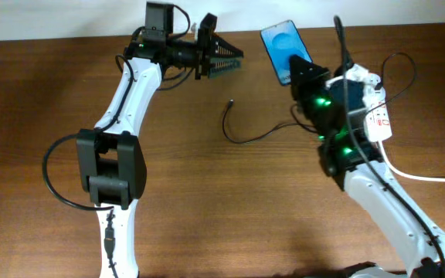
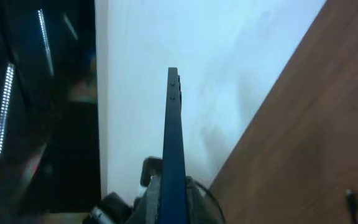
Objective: Plug charger to phone and switch on socket
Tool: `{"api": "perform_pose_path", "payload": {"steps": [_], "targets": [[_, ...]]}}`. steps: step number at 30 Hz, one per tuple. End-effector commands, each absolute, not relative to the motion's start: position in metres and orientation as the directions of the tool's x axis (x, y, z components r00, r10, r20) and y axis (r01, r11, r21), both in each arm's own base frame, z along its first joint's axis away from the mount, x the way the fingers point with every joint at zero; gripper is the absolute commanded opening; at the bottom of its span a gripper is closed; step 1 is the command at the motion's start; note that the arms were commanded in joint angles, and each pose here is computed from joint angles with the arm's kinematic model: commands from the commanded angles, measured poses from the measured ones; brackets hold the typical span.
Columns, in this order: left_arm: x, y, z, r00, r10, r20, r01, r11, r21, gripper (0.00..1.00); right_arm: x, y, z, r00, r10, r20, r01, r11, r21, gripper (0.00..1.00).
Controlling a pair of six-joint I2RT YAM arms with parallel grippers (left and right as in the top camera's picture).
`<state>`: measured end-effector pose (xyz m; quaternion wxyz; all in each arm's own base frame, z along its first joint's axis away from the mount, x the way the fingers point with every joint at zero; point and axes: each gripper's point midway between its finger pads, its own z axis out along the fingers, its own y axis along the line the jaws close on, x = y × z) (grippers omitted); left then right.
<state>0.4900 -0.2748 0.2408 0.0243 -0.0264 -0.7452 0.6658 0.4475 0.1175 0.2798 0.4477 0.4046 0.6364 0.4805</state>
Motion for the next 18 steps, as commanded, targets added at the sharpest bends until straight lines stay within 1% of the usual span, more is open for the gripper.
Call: {"api": "perform_pose_path", "payload": {"steps": [1,2,4,6,10,14,17,18], "targets": [[0.497,-0.283,0.267,-1.0,0.016,0.015,-0.013,0.122,-0.992,0.36,0.455,0.121,0.289,-0.115,0.984,-0.137,0.063,0.145,0.987,0.04],[0.497,-0.289,0.272,-1.0,0.02,0.014,-0.011,0.111,-0.994,0.36,0.459,0.125,0.286,-0.102,0.986,-0.135,0.056,0.142,0.988,0.04],[0.497,-0.297,0.282,-1.0,0.028,0.002,0.0,0.09,-0.996,0.37,0.464,0.131,0.284,-0.111,0.986,-0.126,0.035,0.131,0.991,0.04],[0.496,-0.305,0.289,-0.999,0.034,0.004,-0.001,0.075,-0.997,0.37,0.469,0.137,0.275,-0.122,0.99,-0.072,0.045,0.078,0.996,0.04],[0.499,-0.314,0.289,-1.0,0.009,-0.009,0.01,0.083,-0.996,0.36,0.469,0.15,0.274,-0.177,0.984,-0.033,0.04,0.041,0.998,0.04],[0.498,-0.316,0.29,-1.0,0.01,-0.019,0.02,0.082,-0.996,0.34,0.467,0.156,0.276,-0.208,0.978,-0.031,0.031,0.038,0.999,0.04],[0.505,-0.316,0.288,-0.999,-0.033,-0.023,0.019,0.095,-0.995,0.33,0.463,0.17,0.277,-0.256,0.966,-0.029,0.027,0.037,0.999,0.04],[0.508,-0.316,0.287,-0.999,-0.046,-0.024,0.019,0.1,-0.995,0.31,0.461,0.175,0.277,-0.265,0.964,-0.029,0.026,0.037,0.999,0.04]]}}
